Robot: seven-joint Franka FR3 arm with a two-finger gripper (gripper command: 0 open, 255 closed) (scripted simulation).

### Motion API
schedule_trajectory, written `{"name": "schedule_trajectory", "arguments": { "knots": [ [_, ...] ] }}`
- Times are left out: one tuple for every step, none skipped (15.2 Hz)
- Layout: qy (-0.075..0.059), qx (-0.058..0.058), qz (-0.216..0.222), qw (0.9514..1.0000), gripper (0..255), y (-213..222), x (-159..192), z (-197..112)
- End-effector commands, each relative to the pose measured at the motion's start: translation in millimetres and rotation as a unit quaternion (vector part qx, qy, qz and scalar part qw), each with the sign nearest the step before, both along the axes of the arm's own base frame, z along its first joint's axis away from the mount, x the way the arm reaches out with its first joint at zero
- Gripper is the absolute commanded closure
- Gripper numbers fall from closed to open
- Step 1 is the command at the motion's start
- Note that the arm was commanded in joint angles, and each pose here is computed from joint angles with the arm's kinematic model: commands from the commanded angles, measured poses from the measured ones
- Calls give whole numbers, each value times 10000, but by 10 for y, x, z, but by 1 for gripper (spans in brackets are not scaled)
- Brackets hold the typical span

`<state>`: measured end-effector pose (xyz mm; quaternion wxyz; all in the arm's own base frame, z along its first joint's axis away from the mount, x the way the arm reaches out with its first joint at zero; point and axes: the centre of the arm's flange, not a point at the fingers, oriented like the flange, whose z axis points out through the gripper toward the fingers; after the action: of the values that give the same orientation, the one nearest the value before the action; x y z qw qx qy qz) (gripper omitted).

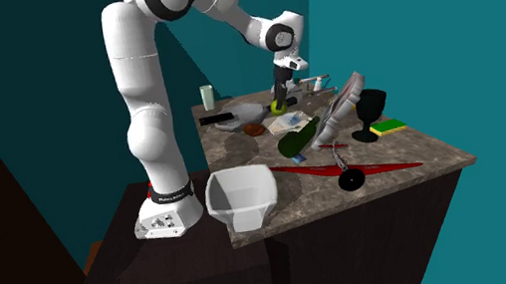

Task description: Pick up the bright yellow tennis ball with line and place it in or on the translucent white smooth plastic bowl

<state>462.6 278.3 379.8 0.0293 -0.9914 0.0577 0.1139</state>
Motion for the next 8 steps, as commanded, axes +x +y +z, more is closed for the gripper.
{"name": "schedule_trajectory", "arguments": {
  "knots": [
    [1,-1,1,10000,255,-8,-8,106],
    [1,-1,1,10000,255,-8,-8,159],
    [1,-1,1,10000,255,-8,-8,212],
    [1,-1,1,10000,255,-8,-8,265],
    [1,-1,1,10000,255,-8,-8,318],
    [1,-1,1,10000,255,-8,-8,370],
    [1,-1,1,10000,255,-8,-8,423],
    [1,-1,1,10000,255,-8,-8,476]
  ]
}}
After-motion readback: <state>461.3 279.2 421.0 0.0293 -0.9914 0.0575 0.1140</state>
